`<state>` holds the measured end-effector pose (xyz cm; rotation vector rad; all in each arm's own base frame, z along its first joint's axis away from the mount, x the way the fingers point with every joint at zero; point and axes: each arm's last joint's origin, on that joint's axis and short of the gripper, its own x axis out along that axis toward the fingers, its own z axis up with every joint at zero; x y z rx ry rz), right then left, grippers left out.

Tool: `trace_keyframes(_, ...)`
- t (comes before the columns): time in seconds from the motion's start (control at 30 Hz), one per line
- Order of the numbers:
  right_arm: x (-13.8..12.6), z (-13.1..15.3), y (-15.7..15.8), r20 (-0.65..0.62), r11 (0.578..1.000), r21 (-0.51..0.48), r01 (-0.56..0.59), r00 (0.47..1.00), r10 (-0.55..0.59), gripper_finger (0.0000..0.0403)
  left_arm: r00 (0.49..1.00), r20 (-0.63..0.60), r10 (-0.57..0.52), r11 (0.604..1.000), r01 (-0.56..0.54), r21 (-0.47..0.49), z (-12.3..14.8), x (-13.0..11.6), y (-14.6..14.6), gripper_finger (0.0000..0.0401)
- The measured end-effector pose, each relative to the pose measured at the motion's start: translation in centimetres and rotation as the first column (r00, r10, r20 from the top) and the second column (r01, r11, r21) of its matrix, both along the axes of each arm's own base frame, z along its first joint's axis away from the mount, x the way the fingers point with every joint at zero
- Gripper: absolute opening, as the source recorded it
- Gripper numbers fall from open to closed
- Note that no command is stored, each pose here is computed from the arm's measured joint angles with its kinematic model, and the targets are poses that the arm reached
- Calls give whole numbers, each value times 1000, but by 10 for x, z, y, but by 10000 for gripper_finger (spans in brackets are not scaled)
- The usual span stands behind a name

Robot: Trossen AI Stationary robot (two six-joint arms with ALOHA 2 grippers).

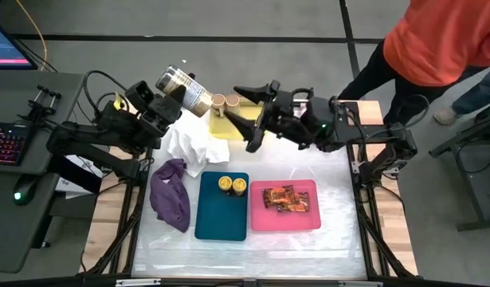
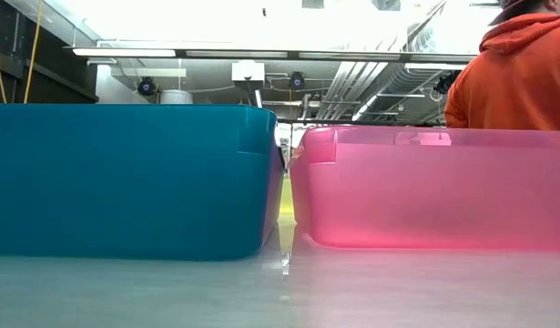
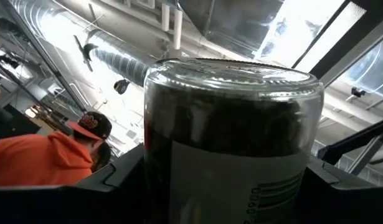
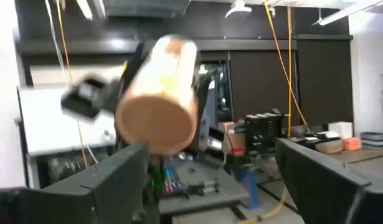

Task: Sort spices by type
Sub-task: Put the golden seasoning bottle into the yellow bin aligned with the other golden seasoning bottles

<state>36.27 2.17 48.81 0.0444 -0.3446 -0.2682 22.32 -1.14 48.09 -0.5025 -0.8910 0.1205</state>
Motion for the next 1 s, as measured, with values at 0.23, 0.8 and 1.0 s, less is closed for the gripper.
trace_keyframes(0.23,2,-2,-3,-4,1000,8,9,1000,-9,342,1000,-2,11,1000,-11,5,-1,2,1,246)
trace_keyframes(0.8,2,-6,0,-65,1000,-11,12,998,-12,385,1000,-20,0,983,4,184,-5,13,12,249)
trace_keyframes(1.0,4,-13,0,-108,995,103,-18,994,29,383,999,3,-36,969,34,244,-9,22,19,249)
